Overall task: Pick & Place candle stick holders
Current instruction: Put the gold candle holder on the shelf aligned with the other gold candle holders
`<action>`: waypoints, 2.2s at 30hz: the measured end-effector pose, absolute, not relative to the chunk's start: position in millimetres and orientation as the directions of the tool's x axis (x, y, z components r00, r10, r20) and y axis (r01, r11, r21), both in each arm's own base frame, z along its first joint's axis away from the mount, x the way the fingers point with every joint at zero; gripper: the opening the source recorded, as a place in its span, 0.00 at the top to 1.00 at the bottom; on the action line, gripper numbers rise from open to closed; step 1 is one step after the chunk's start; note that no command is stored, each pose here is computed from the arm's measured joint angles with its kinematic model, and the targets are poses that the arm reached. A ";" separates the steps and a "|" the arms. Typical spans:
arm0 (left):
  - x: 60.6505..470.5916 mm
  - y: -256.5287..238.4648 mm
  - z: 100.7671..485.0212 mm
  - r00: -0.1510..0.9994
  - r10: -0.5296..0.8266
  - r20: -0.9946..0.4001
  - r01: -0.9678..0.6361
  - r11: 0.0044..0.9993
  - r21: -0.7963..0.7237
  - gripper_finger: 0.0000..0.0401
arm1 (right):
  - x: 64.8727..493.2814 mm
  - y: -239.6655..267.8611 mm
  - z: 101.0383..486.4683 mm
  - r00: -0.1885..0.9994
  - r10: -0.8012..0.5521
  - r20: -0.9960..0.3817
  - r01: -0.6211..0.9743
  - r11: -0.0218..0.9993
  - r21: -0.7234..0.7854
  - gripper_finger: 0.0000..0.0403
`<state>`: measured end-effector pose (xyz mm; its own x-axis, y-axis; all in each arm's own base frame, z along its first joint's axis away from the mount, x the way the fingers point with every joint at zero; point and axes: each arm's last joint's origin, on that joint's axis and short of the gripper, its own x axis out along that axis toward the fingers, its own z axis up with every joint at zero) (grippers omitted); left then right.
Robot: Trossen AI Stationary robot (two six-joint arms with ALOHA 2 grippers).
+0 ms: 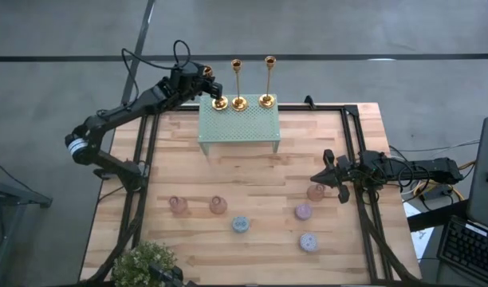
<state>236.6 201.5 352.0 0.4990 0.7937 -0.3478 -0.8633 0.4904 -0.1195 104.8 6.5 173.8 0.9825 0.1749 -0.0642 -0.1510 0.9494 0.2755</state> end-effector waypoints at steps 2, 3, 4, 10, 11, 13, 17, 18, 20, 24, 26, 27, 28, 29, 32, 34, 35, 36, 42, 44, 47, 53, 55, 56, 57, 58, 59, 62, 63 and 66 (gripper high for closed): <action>236.6 201.5 352.0 0.499 0.794 -0.348 -0.863 0.491 -0.119 0.79 | 104.8 6.5 173.8 0.983 0.175 -0.064 -0.151 0.949 0.276 0.98; 236.6 201.5 352.0 0.499 0.794 -0.348 -0.863 0.491 -0.119 0.79 | 104.8 6.5 173.8 0.983 0.175 -0.064 -0.151 0.949 0.276 0.98; 236.5 201.6 352.0 0.499 0.794 -0.348 -0.863 0.490 -0.119 0.79 | 104.8 6.5 173.8 0.983 0.175 -0.064 -0.151 0.949 0.276 0.98; 234.7 203.7 352.0 0.491 0.798 -0.348 -0.870 0.472 -0.144 0.79 | 104.8 6.5 173.8 0.983 0.175 -0.064 -0.151 0.949 0.275 0.98; 234.6 203.8 352.0 0.491 0.799 -0.348 -0.870 0.470 -0.149 0.79 | 104.8 6.5 173.8 0.983 0.175 -0.064 -0.151 0.949 0.276 0.98; 234.9 204.8 351.0 0.488 0.799 -0.351 -0.871 0.467 -0.149 0.79 | 104.8 6.5 173.8 0.982 0.175 -0.064 -0.151 0.949 0.275 0.98; 238.6 208.5 345.6 0.483 0.797 -0.363 -0.873 0.467 -0.137 0.79 | 104.8 6.5 173.9 0.983 0.174 -0.064 -0.150 0.949 0.275 0.98; 239.7 209.3 344.9 0.486 0.796 -0.361 -0.872 0.471 -0.135 0.79 | 104.8 6.5 173.8 0.983 0.174 -0.064 -0.151 0.949 0.275 0.98; 240.9 210.5 343.2 0.482 0.797 -0.363 -0.871 0.480 -0.102 0.79 | 104.8 6.5 173.9 0.983 0.174 -0.064 -0.150 0.949 0.276 0.98; 241.0 211.9 338.7 0.462 0.798 -0.388 -0.877 0.477 -0.062 0.79 | 104.8 6.4 173.9 0.983 0.174 -0.064 -0.150 0.949 0.276 0.98; 240.6 211.7 340.4 0.464 0.801 -0.378 -0.872 0.488 -0.036 0.79 | 104.8 6.4 173.9 0.983 0.174 -0.064 -0.150 0.950 0.275 0.98; 240.4 211.5 341.3 0.465 0.803 -0.372 -0.870 0.492 -0.025 0.79 | 104.8 6.4 173.9 0.983 0.174 -0.064 -0.150 0.950 0.275 0.98; 240.2 211.4 341.9 0.466 0.804 -0.369 -0.868 0.495 -0.018 0.79 | 104.8 6.5 173.9 0.983 0.174 -0.064 -0.150 0.949 0.275 0.98; 240.0 211.2 342.3 0.466 0.804 -0.369 -0.868 0.496 -0.015 0.79 | 104.8 6.5 173.8 0.983 0.174 -0.064 -0.150 0.949 0.276 0.98; 238.9 210.3 344.0 0.468 0.805 -0.364 -0.867 0.499 -0.011 0.79 | 104.8 6.5 173.8 0.983 0.174 -0.064 -0.150 0.949 0.276 0.98; 238.4 209.9 345.9 0.469 0.808 -0.358 -0.864 0.504 0.005 0.79 | 104.8 6.4 173.9 0.983 0.174 -0.064 -0.150 0.949 0.276 0.98; 238.4 210.0 347.3 0.468 0.810 -0.354 -0.864 0.504 0.010 0.79 | 104.8 6.5 173.8 0.983 0.174 -0.064 -0.150 0.949 0.276 0.98; 238.4 210.0 348.6 0.468 0.811 -0.351 -0.863 0.504 0.012 0.79 | 104.8 6.5 173.9 0.983 0.175 -0.064 -0.151 0.949 0.276 0.98; 238.6 210.2 362.5 0.478 0.820 -0.315 -0.858 0.512 0.030 0.79 | 104.8 6.5 173.8 0.983 0.175 -0.064 -0.151 0.949 0.275 0.98; 238.7 210.3 363.9 0.480 0.821 -0.309 -0.861 0.509 0.015 0.79 | 104.8 6.5 173.9 0.983 0.175 -0.064 -0.151 0.949 0.276 0.98; 238.5 210.1 360.7 0.475 0.817 -0.327 -0.862 0.507 0.013 0.79 | 104.8 6.5 173.8 0.983 0.174 -0.064 -0.150 0.949 0.276 0.98; 241.3 211.7 356.6 0.481 0.809 -0.339 -0.862 0.507 -0.012 0.79 | 104.8 6.6 173.9 0.982 0.175 -0.064 -0.151 0.949 0.276 0.98; 241.3 211.7 356.3 0.481 0.808 -0.340 -0.864 0.503 -0.025 0.79 | 104.8 6.5 173.8 0.982 0.175 -0.065 -0.151 0.949 0.276 0.98; 241.3 211.7 356.1 0.481 0.808 -0.340 -0.865 0.500 -0.035 0.79 | 104.8 6.5 173.8 0.982 0.175 -0.064 -0.151 0.949 0.275 0.98; 241.2 211.7 355.7 0.480 0.808 -0.342 -0.867 0.497 -0.042 0.79 | 104.8 6.5 173.8 0.982 0.175 -0.064 -0.151 0.949 0.276 0.98; 241.2 211.7 355.2 0.480 0.807 -0.344 -0.868 0.495 -0.050 0.79 | 104.8 6.5 173.8 0.983 0.175 -0.065 -0.151 0.949 0.276 0.98; 241.2 211.6 354.3 0.480 0.806 -0.347 -0.868 0.494 -0.053 0.79 | 104.8 6.5 173.8 0.983 0.175 -0.064 -0.151 0.949 0.276 0.98; 241.3 211.4 350.1 0.483 0.798 -0.360 -0.865 0.498 -0.057 0.79 | 104.8 6.5 173.8 0.982 0.175 -0.065 -0.151 0.949 0.276 0.98; 241.5 211.2 349.1 0.489 0.793 -0.363 -0.862 0.504 -0.060 0.79 | 104.8 6.5 173.8 0.982 0.175 -0.064 -0.151 0.949 0.276 0.98; 241.7 211.0 346.2 0.490 0.790 -0.369 -0.860 0.506 -0.058 0.79 | 104.8 6.5 173.8 0.982 0.175 -0.064 -0.151 0.949 0.275 0.98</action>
